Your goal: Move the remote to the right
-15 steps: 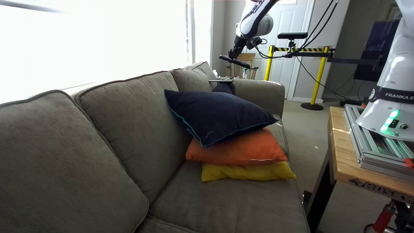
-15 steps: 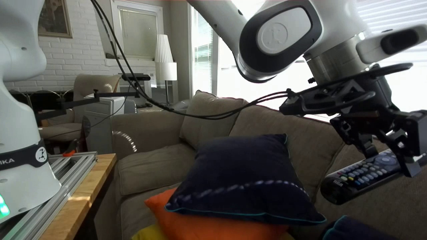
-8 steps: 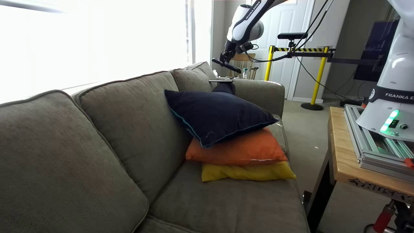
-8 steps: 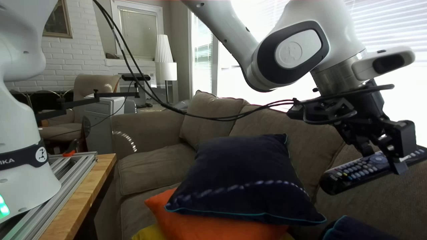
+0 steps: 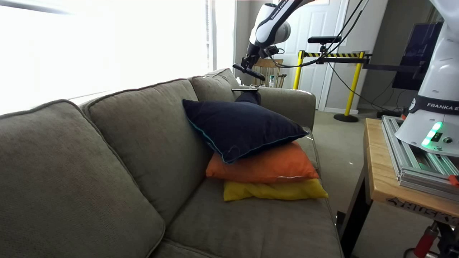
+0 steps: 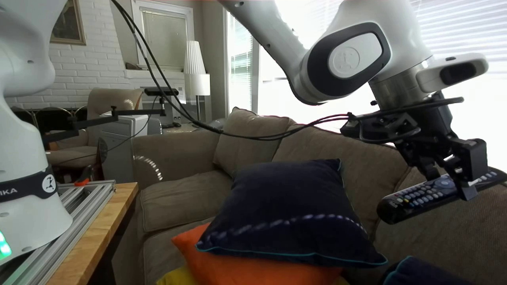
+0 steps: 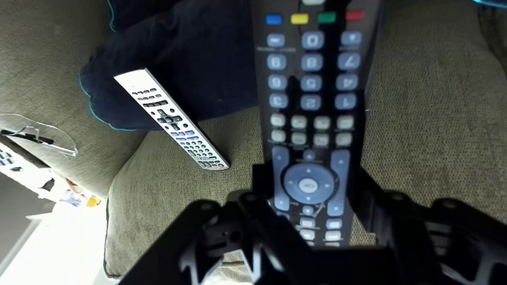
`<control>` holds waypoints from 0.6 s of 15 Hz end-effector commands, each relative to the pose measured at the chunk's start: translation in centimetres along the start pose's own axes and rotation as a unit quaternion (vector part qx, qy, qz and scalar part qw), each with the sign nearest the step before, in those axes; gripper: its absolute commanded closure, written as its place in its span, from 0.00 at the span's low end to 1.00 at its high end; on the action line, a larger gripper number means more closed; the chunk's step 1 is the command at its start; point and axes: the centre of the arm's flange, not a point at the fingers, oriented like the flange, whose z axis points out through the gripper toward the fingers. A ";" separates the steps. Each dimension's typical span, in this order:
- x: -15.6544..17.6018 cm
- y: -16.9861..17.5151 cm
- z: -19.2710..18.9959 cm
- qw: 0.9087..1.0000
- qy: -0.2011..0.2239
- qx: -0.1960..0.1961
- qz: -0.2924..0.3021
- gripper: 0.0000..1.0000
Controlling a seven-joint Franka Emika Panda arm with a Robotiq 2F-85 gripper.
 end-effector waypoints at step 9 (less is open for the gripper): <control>3.2 1.1 6.6 1.000 0.004 0.013 -0.005 0.71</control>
